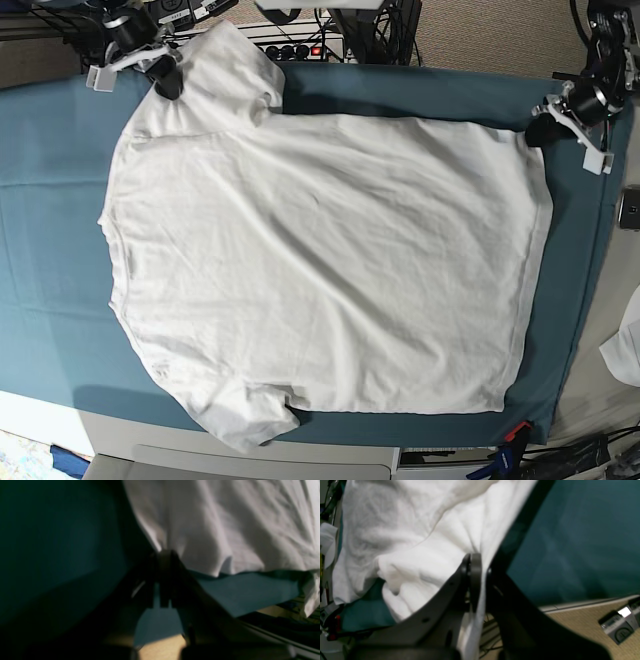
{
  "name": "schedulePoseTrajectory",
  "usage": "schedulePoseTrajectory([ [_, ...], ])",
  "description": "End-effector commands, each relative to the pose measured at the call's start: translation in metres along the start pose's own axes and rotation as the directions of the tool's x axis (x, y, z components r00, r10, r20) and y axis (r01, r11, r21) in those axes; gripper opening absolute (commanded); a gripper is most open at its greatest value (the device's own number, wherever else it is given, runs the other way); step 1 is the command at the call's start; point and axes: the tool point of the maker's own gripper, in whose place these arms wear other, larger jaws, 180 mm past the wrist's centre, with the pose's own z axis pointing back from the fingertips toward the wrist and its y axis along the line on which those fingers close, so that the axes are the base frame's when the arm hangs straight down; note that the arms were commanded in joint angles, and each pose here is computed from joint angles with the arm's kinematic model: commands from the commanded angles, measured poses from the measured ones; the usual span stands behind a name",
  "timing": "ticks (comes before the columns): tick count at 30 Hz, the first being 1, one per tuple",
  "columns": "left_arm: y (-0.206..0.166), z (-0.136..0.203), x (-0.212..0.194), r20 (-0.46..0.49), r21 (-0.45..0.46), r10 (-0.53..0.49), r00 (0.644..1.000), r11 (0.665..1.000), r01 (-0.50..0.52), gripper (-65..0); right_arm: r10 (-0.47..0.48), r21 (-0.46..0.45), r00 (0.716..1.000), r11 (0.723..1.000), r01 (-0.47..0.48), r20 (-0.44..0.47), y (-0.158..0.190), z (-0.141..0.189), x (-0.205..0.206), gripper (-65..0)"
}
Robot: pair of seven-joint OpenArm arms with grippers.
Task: Fold the T-shirt properly
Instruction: 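Pull the shirt edge toward the robot with both grippers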
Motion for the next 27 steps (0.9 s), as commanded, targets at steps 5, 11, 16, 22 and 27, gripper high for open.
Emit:
schedulePoseTrajectory([
  [5,0.022,0.028,-0.017,-0.069,0.111,-0.029,0.997,0.993,0.037,-65.0,0.029,-0.086,0.994,0.996,-0.038,-0.101,-0.024,0.016,-0.016,-65.0],
  [11,0.023,0.047,-0.024,-0.073,0.135,-0.040,0.996,0.990,0.050,-65.0,0.018,-0.096,0.991,0.995,-0.031,-0.132,-0.031,0.030,-0.023,-65.0],
  [16,0.021,0.051,-0.031,-0.092,0.136,-0.043,0.995,0.989,0.056,-65.0,0.003,-0.110,0.987,0.994,-0.021,-0.161,-0.037,0.043,-0.032,-65.0],
  [22,0.021,0.052,-0.036,-0.103,0.136,-0.037,0.994,0.989,0.051,-65.0,-0.014,-0.135,0.987,0.991,-0.007,-0.158,-0.044,0.053,-0.032,-65.0],
  [27,0.022,0.054,-0.040,-0.114,0.139,-0.035,0.993,0.989,0.051,-65.0,-0.032,-0.152,0.989,0.988,0.010,-0.147,-0.050,0.060,-0.027,-65.0],
])
